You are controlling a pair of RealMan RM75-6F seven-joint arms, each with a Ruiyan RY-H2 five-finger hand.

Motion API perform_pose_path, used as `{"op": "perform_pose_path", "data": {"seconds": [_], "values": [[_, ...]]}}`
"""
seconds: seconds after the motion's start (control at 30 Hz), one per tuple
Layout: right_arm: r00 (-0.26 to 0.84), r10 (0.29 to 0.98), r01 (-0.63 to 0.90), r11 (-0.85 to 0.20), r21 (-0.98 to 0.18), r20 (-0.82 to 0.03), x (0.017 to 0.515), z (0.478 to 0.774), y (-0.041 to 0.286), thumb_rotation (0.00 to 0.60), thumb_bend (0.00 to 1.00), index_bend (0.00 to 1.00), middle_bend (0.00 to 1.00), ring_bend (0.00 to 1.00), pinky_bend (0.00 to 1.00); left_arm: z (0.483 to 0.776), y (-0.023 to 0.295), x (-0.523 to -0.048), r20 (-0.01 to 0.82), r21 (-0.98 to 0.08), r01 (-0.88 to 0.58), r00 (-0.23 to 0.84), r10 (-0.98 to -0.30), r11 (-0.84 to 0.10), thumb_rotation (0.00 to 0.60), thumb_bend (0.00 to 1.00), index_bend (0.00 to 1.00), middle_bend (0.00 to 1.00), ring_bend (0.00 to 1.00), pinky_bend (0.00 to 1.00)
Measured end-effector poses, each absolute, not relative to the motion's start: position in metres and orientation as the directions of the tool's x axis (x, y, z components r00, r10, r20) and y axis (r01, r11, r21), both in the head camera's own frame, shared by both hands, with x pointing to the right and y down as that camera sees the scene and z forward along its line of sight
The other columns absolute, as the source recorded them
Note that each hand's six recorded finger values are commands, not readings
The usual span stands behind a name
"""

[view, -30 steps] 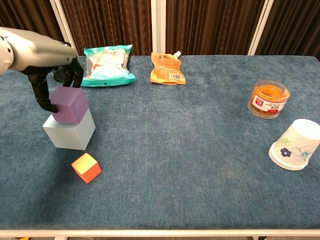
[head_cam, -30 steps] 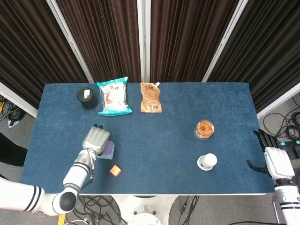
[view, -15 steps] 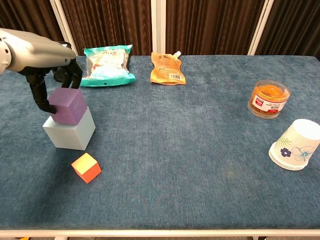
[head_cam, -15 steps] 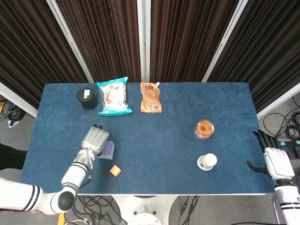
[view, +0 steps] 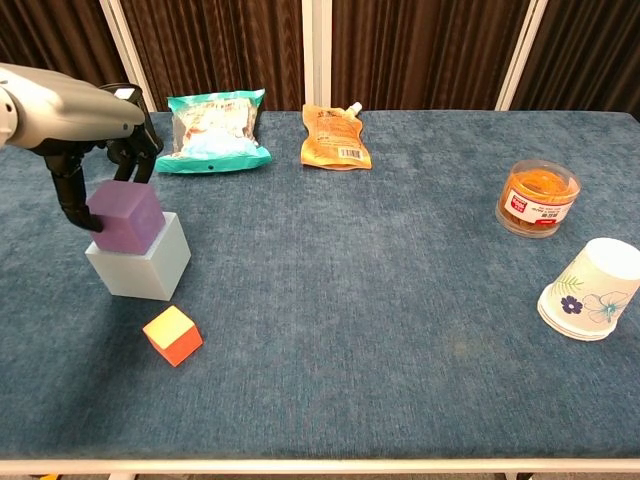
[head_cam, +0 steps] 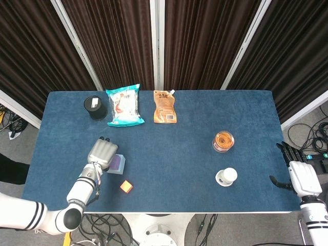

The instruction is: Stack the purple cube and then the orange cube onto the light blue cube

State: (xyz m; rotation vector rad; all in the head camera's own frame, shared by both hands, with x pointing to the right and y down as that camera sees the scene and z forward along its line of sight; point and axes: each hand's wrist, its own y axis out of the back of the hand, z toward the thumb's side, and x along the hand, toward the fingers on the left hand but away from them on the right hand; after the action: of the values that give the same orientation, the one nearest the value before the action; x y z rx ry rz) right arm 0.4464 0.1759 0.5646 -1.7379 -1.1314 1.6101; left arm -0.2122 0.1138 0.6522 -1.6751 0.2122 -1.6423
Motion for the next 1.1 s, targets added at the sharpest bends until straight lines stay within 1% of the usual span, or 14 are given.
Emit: {"op": "perform_pose_path", "data": {"seconds": [0.17, 0.23, 0.33, 0.43, 0.53, 0.6, 0.7, 0.87, 1.1], "values": [[-0.048, 0.835, 0.231, -0.525, -0.819, -0.549, 0.446, 0.565, 0.176, 0.600, 0.15, 0.00, 0.00, 0.00, 0.00, 0.653, 0.115, -0.212, 0.788, -0.604, 0.381, 0.153, -0.596, -0.700, 0.600, 0.23, 0.48, 0.56, 0.26, 0.24], [-0.049, 0.834, 0.232, -0.525, -0.819, -0.549, 0.446, 0.565, 0.176, 0.600, 0.15, 0.00, 0.00, 0.00, 0.00, 0.653, 0.115, -0.212, 0.789, -0.603, 0.379, 0.155, -0.594, -0.702, 0.600, 0.22, 0.42, 0.53, 0.26, 0.24], [-0.051, 0.833, 0.234, -0.526, -0.818, -0.550, 0.447, 0.565, 0.176, 0.600, 0.15, 0.00, 0.00, 0.00, 0.00, 0.652, 0.114, -0.211, 0.789, -0.604, 0.373, 0.159, -0.593, -0.704, 0.600, 0.21, 0.30, 0.43, 0.26, 0.24], [-0.052, 0.832, 0.235, -0.527, -0.816, -0.552, 0.447, 0.566, 0.176, 0.600, 0.15, 0.00, 0.00, 0.00, 0.00, 0.650, 0.113, -0.210, 0.787, -0.610, 0.358, 0.166, -0.595, -0.707, 0.600, 0.18, 0.22, 0.33, 0.24, 0.24], [-0.053, 0.832, 0.237, -0.527, -0.816, -0.552, 0.447, 0.565, 0.176, 0.600, 0.15, 0.00, 0.00, 0.00, 0.00, 0.647, 0.111, -0.210, 0.780, -0.619, 0.350, 0.170, -0.602, -0.703, 0.600, 0.17, 0.20, 0.29, 0.23, 0.24], [-0.053, 0.832, 0.237, -0.526, -0.817, -0.552, 0.448, 0.565, 0.176, 0.600, 0.15, 0.00, 0.00, 0.00, 0.00, 0.646, 0.111, -0.211, 0.781, -0.617, 0.351, 0.165, -0.602, -0.704, 0.600, 0.17, 0.20, 0.28, 0.22, 0.23], [-0.055, 0.832, 0.239, -0.526, -0.816, -0.552, 0.448, 0.565, 0.176, 0.600, 0.15, 0.00, 0.00, 0.00, 0.00, 0.642, 0.112, -0.212, 0.785, -0.610, 0.357, 0.150, -0.601, -0.708, 0.600, 0.17, 0.20, 0.28, 0.21, 0.23], [-0.052, 0.832, 0.242, -0.526, -0.815, -0.553, 0.448, 0.564, 0.176, 0.600, 0.15, 0.00, 0.00, 0.00, 0.00, 0.626, 0.111, -0.215, 0.778, -0.613, 0.380, 0.133, -0.614, -0.693, 0.600, 0.17, 0.20, 0.28, 0.21, 0.23], [-0.050, 0.829, 0.245, -0.530, -0.812, -0.556, 0.449, 0.564, 0.175, 0.600, 0.15, 0.00, 0.00, 0.00, 0.00, 0.591, 0.097, -0.239, 0.713, -0.658, 0.422, 0.084, -0.696, -0.623, 0.600, 0.17, 0.21, 0.28, 0.21, 0.23]]}}
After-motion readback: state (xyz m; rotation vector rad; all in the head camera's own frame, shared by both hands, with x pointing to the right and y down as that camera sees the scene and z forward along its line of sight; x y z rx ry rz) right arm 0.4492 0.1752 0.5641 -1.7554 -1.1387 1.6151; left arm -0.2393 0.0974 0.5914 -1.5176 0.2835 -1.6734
